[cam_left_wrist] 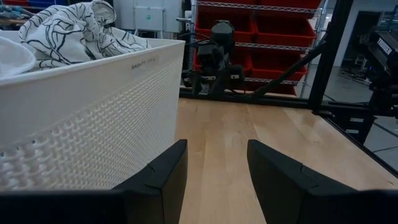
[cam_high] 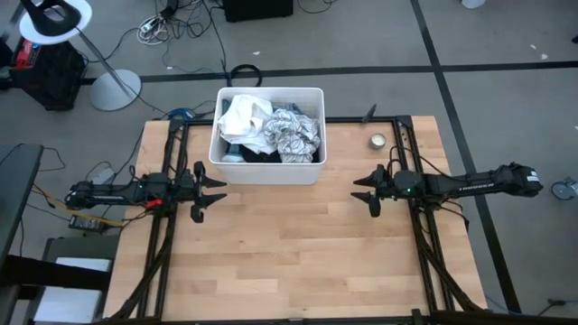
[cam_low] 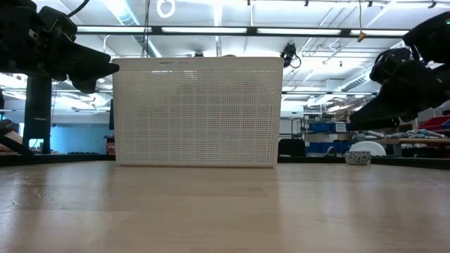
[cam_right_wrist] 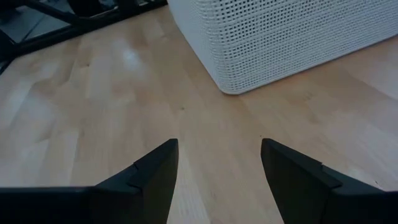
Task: Sort clothes
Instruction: Return to Home Position
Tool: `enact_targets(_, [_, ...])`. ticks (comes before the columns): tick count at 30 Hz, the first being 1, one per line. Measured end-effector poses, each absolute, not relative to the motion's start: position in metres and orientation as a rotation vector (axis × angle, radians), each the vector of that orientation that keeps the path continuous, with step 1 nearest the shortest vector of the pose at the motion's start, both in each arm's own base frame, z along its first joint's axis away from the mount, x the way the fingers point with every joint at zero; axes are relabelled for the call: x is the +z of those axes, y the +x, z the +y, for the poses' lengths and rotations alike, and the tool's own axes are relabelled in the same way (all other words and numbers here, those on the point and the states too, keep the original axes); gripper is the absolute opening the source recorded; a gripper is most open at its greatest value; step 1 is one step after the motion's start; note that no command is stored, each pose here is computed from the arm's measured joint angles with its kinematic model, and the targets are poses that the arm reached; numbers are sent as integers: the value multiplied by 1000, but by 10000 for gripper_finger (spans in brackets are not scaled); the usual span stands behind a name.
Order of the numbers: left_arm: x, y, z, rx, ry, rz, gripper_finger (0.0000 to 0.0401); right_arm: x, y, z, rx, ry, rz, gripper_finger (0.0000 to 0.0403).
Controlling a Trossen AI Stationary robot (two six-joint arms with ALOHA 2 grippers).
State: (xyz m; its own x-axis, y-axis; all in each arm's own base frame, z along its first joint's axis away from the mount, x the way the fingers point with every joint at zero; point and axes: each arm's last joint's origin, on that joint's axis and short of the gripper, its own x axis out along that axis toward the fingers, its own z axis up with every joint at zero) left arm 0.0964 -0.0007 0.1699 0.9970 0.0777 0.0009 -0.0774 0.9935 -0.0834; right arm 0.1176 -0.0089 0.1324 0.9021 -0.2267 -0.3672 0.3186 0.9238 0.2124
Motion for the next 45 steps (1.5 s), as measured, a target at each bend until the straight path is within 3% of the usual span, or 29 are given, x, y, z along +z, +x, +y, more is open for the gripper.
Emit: enact_targets(45, [170,96,-1,79,-83,-10,173,136,119,-9,-275,243,310,230])
